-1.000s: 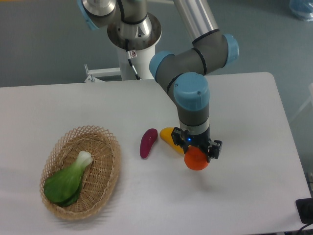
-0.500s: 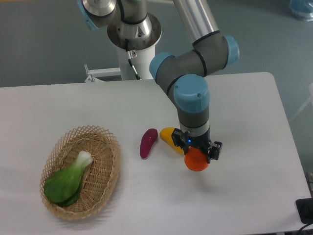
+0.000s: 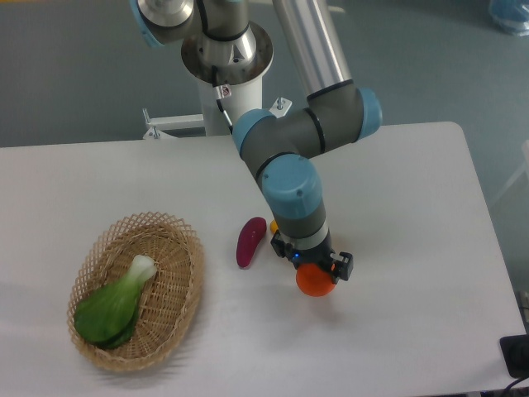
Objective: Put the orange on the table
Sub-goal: 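Move the held orange toward the red sweet potato and lower it, then open the gripper to release the orange onto the table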
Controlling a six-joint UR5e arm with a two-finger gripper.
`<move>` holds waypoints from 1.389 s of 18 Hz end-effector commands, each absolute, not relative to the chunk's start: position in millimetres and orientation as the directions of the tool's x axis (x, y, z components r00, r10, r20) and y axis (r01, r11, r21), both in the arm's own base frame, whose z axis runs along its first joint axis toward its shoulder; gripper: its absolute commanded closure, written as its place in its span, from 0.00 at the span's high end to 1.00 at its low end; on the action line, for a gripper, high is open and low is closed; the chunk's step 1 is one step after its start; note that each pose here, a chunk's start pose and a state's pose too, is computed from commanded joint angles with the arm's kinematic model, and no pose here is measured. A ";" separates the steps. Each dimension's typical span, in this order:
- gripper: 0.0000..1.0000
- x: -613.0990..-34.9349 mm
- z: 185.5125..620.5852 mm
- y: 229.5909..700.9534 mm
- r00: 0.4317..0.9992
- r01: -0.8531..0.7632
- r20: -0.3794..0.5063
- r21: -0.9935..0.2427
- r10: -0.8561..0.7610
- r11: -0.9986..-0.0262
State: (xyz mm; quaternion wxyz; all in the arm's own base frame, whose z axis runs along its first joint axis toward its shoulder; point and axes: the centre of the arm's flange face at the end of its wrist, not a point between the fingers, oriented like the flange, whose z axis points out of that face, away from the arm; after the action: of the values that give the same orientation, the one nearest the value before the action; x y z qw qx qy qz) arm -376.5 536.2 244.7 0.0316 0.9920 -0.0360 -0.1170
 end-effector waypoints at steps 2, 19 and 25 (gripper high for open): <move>0.80 -363.9 238.1 545.5 0.968 -0.077 -0.231 0.086 -0.095 -0.993; 1.00 -352.2 269.5 557.3 0.968 -0.029 -0.251 -0.057 -0.014 -0.998; 1.00 -393.4 303.6 532.7 0.967 0.050 -0.240 -0.153 0.086 -0.987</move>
State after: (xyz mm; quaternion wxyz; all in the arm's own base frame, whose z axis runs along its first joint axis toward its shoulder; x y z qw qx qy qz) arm -393.4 532.7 303.6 -0.0730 0.9890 0.0344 -0.1240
